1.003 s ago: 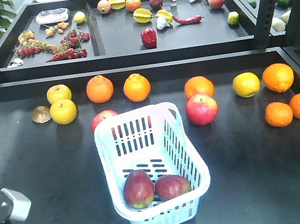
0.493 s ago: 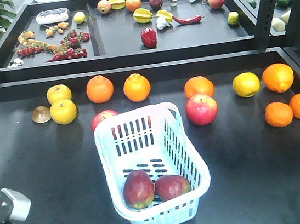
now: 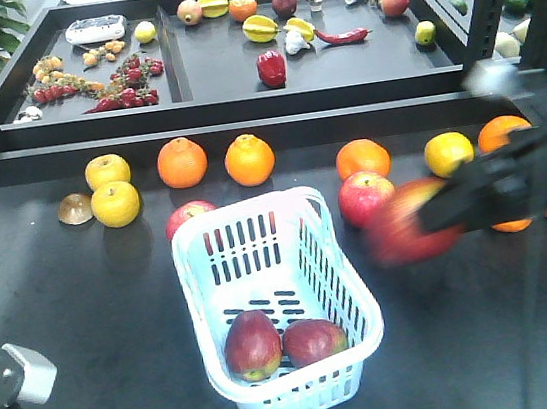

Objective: Pick three apples into basket with both arms

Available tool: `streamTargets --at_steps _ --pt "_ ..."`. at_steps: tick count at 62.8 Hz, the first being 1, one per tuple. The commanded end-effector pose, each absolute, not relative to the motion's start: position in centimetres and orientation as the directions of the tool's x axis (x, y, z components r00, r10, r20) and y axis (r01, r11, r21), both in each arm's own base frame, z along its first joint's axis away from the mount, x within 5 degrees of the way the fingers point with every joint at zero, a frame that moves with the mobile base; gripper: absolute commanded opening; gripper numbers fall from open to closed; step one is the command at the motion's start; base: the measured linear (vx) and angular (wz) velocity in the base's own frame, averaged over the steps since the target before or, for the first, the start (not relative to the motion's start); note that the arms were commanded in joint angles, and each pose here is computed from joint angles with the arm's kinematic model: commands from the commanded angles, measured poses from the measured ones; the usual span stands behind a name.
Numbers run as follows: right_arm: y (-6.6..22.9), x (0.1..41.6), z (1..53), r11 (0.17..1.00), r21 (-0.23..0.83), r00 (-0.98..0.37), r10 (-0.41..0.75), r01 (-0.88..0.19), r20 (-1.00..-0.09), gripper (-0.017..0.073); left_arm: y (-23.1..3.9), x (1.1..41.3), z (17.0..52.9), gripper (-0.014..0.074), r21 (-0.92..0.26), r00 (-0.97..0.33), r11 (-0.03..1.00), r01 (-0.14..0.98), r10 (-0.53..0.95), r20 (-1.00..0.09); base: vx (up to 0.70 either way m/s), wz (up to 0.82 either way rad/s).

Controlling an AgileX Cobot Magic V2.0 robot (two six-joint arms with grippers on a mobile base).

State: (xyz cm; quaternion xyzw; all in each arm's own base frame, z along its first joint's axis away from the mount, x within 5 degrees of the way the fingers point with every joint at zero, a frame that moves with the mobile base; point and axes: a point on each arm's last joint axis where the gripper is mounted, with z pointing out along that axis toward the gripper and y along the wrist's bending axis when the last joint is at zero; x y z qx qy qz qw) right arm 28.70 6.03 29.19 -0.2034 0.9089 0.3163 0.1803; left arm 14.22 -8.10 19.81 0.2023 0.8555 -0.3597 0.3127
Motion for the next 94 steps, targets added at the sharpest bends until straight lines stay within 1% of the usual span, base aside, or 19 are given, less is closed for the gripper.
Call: streamTargets --at_steps 1,9,15,20,27,33,37,43,48,54,55,58,59,62,71,76,83,88,94 --pt "9.6 28.6 31.2 0.680 0.449 -0.766 -0.266 -0.580 -0.586 -0.0002 -8.4 14.5 20.9 -0.0006 -0.519 -0.712 0.637 0.570 0.067 -0.699 0.00 0.00" --pt "13.5 29.2 30.0 0.666 0.389 -0.710 -0.309 -0.637 -0.633 0.0038 -8.3 14.5 20.9 -0.0006 -0.518 -0.711 0.637 0.571 0.068 -0.699 0.00 0.00" --pt "15.6 29.6 28.5 0.655 0.362 -0.690 -0.349 -0.663 -0.634 0.0127 -8.3 14.5 20.9 -0.0006 -0.518 -0.711 0.637 0.571 0.068 -0.699 0.00 0.00" --pt "16.7 29.9 27.3 0.655 0.354 -0.690 -0.364 -0.667 -0.626 0.0266 -8.4 14.5 20.9 -0.0006 -0.519 -0.712 0.636 0.571 0.068 -0.699 0.00 0.00" --pt "17.6 30.6 26.3 0.677 0.345 -0.694 -0.345 -0.651 -0.632 0.0501 -8.4 14.5 20.9 -0.0006 -0.520 -0.712 0.636 0.570 0.068 -0.699 0.00 0.00" --pt "17.7 30.6 26.5 0.681 0.369 -0.706 -0.312 -0.633 -0.635 0.0632 -8.4 14.5 20.9 -0.0006 -0.520 -0.712 0.636 0.570 0.068 -0.699 0.00 0.00" --pt "17.6 30.5 26.8 0.677 0.377 -0.707 -0.304 -0.632 -0.638 0.0660 -8.4 14.5 20.9 -0.0006 -0.520 -0.712 0.636 0.570 0.067 -0.699 0.00 0.00" --pt "17.5 29.7 27.8 0.659 0.376 -0.696 -0.321 -0.651 -0.642 0.0619 -8.4 14.5 20.9 -0.0006 -0.520 -0.712 0.636 0.570 0.067 -0.699 0.00 0.00" --pt "17.2 28.9 28.8 0.648 0.369 -0.686 -0.338 -0.666 -0.644 0.0514 -8.4 14.5 20.9 -0.0006 -0.525 -0.715 0.634 0.568 0.064 -0.696 0.00 0.00" --pt "16.5 27.9 30.2 0.655 0.334 -0.669 -0.361 -0.678 -0.650 0.0309 -8.4 14.5 20.9 -0.0006 -0.535 -0.723 0.634 0.558 0.056 -0.689 0.00 0.00" --pt "16.4 27.6 30.5 0.657 0.324 -0.664 -0.367 -0.681 -0.652 0.0256 -8.4 14.5 20.9 -0.0006 -0.536 -0.724 0.635 0.557 0.055 -0.688 0.00 0.00" --pt "16.0 27.0 31.2 0.658 0.300 -0.651 -0.384 -0.690 -0.655 0.0150 -8.4 14.5 20.9 -0.0006 -0.536 -0.724 0.635 0.557 0.055 -0.688 0.00 0.00" --pt "15.9 26.8 31.4 0.658 0.298 -0.650 -0.386 -0.691 -0.654 0.0096 -8.4 14.5 20.9 -0.0006 -0.536 -0.724 0.635 0.557 0.055 -0.688 0.00 0.00" --pt "15.5 26.0 32.2 0.654 0.280 -0.636 -0.401 -0.703 -0.659 -0.0018 -8.4 14.5 20.9 -0.0006 -0.539 -0.727 0.635 0.553 0.051 -0.685 0.00 0.00" --pt "14.4 23.5 34.1 0.631 0.252 -0.611 -0.451 -0.733 -0.651 -0.0008 -8.4 14.5 20.9 -0.0006 -0.540 -0.727 0.635 0.553 0.051 -0.685 0.00 0.00" --pt "13.5 21.7 34.9 0.630 0.215 -0.592 -0.480 -0.746 -0.648 -0.0005 -8.4 14.5 20.9 -0.0006 -0.540 -0.727 0.635 0.553 0.051 -0.685 0.00 0.00" --pt "11.5 18.8 35.1 0.665 0.134 -0.569 -0.496 -0.735 -0.656 -0.0005 -8.4 14.5 20.9 -0.0006 -0.539 -0.727 0.635 0.553 0.052 -0.685 0.00 0.00" --pt "10.1 16.6 34.5 0.701 0.100 -0.575 -0.486 -0.707 -0.658 -0.0005 -8.4 14.5 20.9 -0.0006 -0.539 -0.727 0.635 0.553 0.053 -0.685 0.00 0.00" --pt "8.4 13.8 33.2 0.733 0.042 -0.552 -0.471 -0.679 -0.688 -0.0005 -8.4 14.5 20.9 -0.0006 -0.539 -0.727 0.635 0.553 0.053 -0.685 0.00 0.00"
